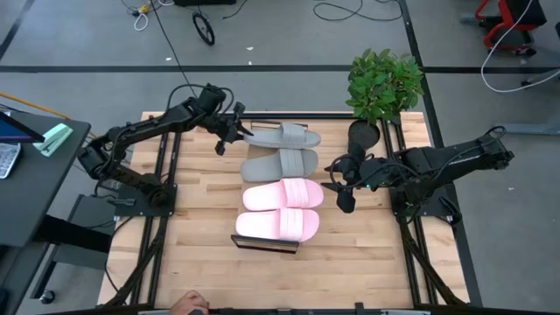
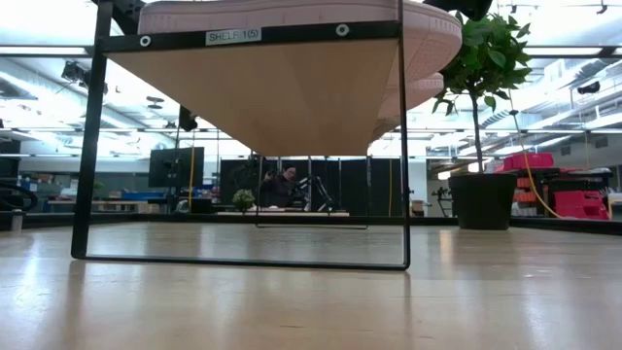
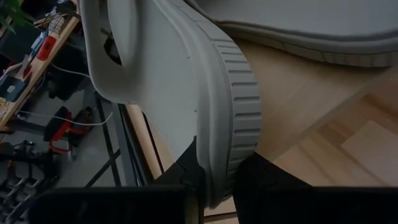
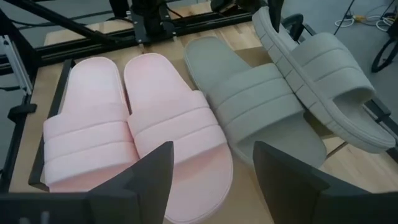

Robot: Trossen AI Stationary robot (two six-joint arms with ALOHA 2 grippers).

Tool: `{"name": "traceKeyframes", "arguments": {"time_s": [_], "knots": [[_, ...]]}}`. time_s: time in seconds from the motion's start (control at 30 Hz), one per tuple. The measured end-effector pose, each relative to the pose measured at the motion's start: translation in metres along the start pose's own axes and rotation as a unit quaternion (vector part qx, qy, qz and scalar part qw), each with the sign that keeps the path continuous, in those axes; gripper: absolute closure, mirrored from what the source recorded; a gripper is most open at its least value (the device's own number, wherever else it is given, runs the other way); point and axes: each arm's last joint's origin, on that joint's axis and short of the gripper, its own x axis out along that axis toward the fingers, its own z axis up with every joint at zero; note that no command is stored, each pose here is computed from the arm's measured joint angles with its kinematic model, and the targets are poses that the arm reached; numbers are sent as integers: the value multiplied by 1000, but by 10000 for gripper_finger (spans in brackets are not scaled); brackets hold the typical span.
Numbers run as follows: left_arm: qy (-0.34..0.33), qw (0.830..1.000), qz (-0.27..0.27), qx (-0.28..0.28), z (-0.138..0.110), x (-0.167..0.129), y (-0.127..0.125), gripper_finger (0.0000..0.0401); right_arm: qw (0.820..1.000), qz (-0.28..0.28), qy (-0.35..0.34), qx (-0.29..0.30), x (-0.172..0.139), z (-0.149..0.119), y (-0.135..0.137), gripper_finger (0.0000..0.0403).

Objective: Pick and place slides into the shelf
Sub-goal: Put the gray slides on top of the shelf

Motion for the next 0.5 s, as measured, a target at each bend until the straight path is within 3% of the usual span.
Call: {"name": "traceKeyframes", "arguments": {"time_s": [0.13,0.33,0.5], "knots": [[14,1000,5,-10,-1,0,0,343,1000,0,0,0,0,0,0,176],[56,996,16,-73,-4,0,1,268,1000,-1,0,0,0,0,0,176],[61,993,20,-95,-4,0,1,224,1000,-12,3,21,2,1,-5,176]]}}
